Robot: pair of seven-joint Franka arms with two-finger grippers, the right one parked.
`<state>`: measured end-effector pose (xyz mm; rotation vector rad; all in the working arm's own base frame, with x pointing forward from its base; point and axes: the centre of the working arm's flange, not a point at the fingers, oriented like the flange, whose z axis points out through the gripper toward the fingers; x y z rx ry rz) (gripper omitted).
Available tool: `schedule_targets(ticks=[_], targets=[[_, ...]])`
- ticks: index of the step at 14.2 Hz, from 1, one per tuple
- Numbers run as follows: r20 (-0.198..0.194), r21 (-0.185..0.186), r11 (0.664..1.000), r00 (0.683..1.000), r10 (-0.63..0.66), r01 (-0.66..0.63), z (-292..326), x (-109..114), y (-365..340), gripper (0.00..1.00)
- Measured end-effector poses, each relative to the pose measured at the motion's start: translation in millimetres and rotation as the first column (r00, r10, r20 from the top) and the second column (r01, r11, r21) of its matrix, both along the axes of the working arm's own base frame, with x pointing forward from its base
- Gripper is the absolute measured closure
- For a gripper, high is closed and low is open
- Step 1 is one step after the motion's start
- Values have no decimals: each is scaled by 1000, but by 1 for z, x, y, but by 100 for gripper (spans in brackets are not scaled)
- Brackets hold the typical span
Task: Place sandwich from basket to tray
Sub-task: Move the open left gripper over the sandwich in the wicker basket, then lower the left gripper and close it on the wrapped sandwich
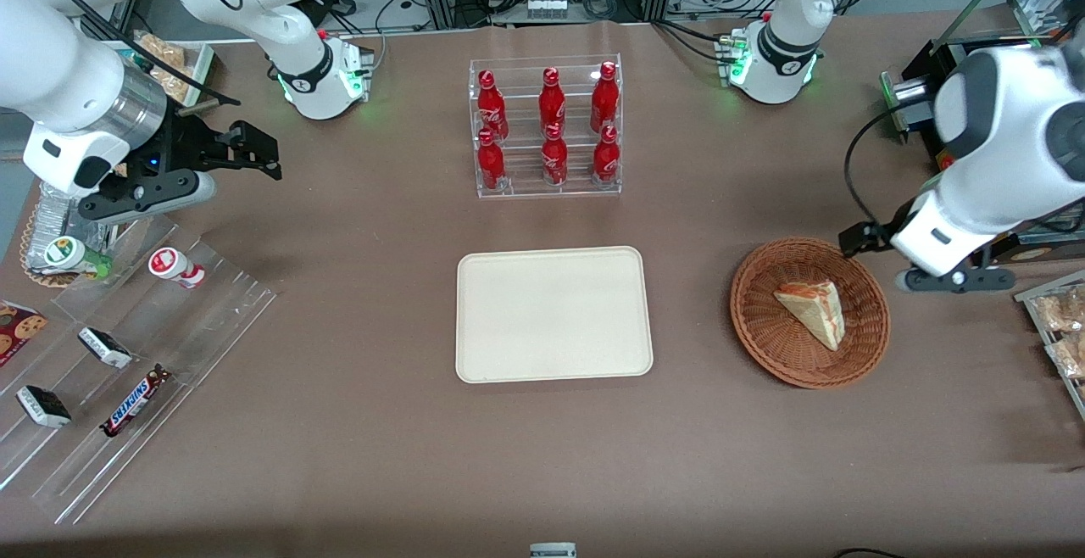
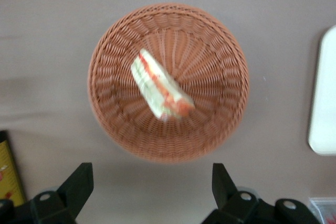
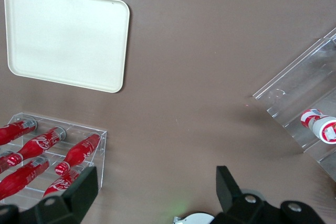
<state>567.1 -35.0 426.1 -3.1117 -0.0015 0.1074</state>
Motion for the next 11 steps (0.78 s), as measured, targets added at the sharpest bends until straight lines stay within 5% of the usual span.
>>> schedule_targets(ticks=[4, 6, 8, 11], targets=[[68, -8, 994, 992, 109, -109, -80, -16, 0, 0], [92, -14, 968, 964, 251, -250, -101, -19, 0, 0], [104, -24, 893, 887, 449, -449, -114, -17, -1, 0], [129, -65, 725, 715, 687, -685, -133, -10, -2, 0]])
